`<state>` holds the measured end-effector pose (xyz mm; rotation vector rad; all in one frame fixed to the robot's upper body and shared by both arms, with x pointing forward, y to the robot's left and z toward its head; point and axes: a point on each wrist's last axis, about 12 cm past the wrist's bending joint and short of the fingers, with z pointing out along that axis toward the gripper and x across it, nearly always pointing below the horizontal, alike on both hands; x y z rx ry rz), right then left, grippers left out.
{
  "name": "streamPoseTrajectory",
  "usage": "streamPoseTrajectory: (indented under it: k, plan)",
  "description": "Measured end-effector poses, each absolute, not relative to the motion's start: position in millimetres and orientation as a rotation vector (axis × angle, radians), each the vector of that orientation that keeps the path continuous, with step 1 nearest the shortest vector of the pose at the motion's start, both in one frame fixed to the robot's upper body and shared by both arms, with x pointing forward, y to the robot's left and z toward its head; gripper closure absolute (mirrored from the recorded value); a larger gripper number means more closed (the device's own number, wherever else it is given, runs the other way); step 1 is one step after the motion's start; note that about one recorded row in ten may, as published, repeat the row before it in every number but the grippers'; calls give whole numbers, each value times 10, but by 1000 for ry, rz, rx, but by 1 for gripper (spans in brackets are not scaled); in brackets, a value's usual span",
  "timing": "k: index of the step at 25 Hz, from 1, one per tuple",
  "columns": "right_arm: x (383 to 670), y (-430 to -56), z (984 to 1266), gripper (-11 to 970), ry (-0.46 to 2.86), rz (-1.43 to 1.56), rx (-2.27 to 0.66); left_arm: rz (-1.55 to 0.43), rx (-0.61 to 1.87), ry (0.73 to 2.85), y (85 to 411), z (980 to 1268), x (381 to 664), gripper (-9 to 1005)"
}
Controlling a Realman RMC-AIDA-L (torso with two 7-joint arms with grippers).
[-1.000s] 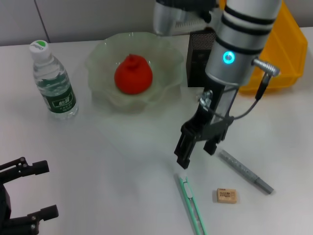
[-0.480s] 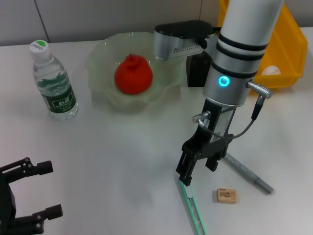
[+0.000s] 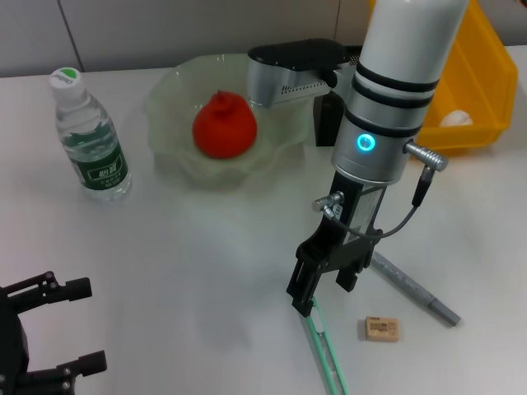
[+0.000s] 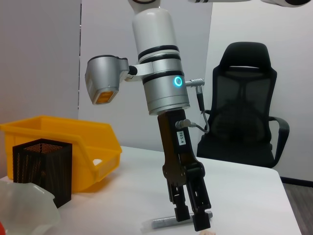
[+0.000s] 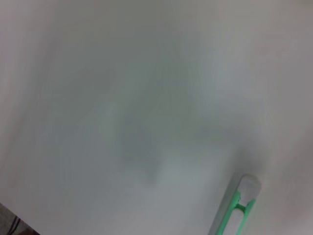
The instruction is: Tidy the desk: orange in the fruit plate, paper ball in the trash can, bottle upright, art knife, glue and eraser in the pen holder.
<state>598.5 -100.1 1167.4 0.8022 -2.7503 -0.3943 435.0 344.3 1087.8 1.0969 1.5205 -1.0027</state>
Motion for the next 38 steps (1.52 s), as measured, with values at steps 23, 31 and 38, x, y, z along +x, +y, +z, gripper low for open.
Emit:
streamPoseTrajectory:
  k: [23, 31, 38]
  plan:
    - [5973, -1038, 11477, 326, -2775, -372, 757, -1008, 1105, 1528, 3359, 10855, 4444, 181]
    - [5982, -1032, 11440, 332, -2787, -384, 776, -1016, 1116, 1528, 3318, 10848, 4469, 181]
    - [5941, -980, 11347, 336, -2788, -391, 844, -1017, 1114, 1529, 3318, 10846, 4467, 182]
